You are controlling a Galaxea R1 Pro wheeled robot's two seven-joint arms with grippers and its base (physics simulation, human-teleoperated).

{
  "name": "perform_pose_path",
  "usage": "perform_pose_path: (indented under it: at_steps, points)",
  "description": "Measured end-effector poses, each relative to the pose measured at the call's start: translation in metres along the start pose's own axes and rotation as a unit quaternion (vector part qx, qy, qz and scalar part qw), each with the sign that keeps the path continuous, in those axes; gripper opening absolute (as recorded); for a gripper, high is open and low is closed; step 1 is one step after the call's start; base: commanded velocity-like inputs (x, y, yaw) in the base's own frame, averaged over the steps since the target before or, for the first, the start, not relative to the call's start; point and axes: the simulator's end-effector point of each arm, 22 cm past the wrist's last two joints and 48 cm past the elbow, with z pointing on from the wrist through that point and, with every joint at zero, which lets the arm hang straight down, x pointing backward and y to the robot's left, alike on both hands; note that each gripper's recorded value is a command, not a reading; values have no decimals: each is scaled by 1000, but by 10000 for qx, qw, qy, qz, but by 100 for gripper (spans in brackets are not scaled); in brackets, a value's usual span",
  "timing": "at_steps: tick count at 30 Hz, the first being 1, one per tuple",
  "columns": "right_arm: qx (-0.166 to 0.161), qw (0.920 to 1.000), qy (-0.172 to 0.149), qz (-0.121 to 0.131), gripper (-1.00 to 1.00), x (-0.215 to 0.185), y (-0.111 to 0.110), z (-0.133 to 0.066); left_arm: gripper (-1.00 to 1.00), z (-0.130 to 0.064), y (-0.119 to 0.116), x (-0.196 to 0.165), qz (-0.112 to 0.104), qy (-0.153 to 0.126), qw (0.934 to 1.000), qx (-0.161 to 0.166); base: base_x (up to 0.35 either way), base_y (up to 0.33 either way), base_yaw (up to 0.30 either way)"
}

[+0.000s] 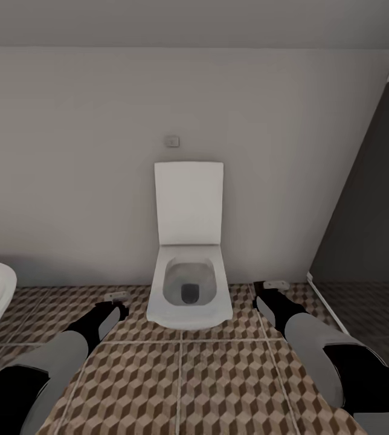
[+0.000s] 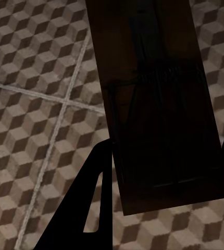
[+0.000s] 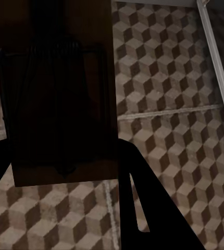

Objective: Take the four mousetraps from the cabinet in the bathroom and place them on the bathroom floor. Make sure all four end up on the same floor surface, and ensure that at least two of them are either under or directly next to the same bathroom sink.

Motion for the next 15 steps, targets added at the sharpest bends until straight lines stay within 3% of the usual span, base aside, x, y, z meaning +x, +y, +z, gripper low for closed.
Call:
perform_pose_path:
  at_steps: [15]
  points:
    - [-15,10000,-4,-3,-100,26,11,20,-100,22,-2,26,6,-9,10000,29,0,0,0]
